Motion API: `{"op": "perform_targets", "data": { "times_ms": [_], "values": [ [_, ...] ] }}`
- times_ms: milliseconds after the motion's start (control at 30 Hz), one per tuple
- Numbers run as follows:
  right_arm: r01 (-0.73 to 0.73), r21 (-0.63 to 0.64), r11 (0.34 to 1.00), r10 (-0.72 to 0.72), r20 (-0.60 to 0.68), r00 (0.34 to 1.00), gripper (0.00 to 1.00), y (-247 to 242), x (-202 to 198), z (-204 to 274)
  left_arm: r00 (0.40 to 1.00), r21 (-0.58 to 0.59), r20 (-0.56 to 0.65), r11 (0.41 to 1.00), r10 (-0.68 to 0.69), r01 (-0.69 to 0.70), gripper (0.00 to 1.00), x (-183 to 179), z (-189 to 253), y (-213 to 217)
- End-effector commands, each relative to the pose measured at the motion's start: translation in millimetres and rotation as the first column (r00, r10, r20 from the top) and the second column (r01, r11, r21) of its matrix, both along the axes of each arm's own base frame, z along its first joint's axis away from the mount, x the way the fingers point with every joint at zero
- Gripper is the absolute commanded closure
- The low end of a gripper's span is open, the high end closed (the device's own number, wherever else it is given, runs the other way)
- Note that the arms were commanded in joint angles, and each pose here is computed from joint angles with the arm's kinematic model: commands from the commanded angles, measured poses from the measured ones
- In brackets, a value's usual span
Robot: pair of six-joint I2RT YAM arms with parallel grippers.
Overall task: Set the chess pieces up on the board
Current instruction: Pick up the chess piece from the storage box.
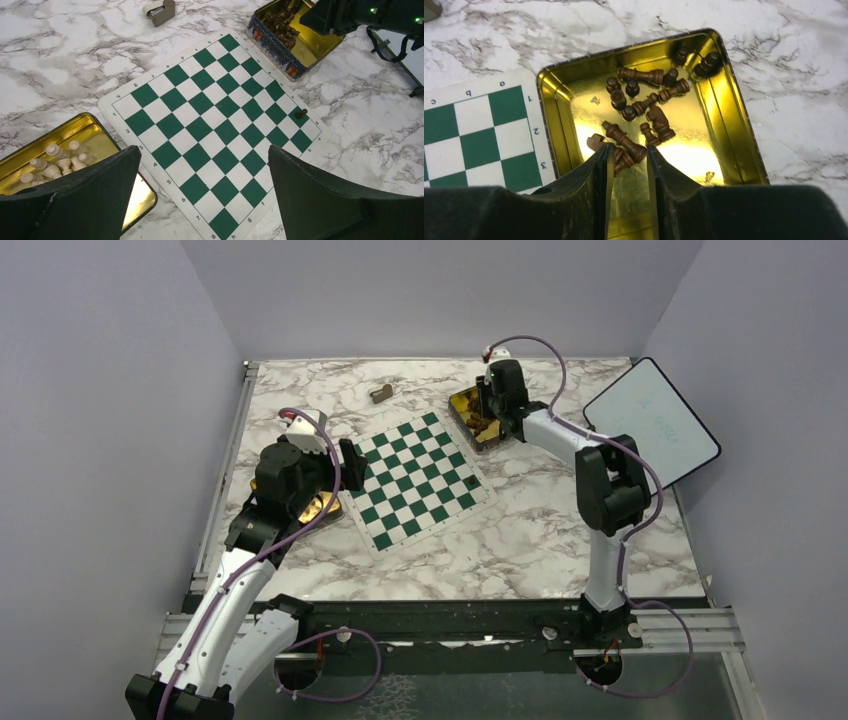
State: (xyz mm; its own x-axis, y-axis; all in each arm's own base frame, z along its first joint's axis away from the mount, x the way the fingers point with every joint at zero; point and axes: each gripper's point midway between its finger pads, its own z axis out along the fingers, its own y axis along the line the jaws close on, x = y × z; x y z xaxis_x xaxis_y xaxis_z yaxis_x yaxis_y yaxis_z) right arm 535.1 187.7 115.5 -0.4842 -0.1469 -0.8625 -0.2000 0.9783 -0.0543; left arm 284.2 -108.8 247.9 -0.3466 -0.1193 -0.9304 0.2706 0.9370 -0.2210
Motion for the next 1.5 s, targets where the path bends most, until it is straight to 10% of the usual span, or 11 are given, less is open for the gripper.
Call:
{"op": "perform_targets", "data": {
  "times_ms": [0, 1467],
  "values": [
    [-0.085, 0.014, 0.996, 0.084, 0.031, 0.996, 0.67, 20, 20, 2, 1.0, 0.007, 0.01, 1.0, -0.003, 0.003, 0.01, -1, 1, 0],
    [-0.152, -0.069, 0.986, 0.147, -0.079, 0.986, 0.71, 28, 64, -62, 1.0, 0.019, 0.007, 1.0, 0.009, -0.009, 0.01, 0, -1, 2]
  ]
}}
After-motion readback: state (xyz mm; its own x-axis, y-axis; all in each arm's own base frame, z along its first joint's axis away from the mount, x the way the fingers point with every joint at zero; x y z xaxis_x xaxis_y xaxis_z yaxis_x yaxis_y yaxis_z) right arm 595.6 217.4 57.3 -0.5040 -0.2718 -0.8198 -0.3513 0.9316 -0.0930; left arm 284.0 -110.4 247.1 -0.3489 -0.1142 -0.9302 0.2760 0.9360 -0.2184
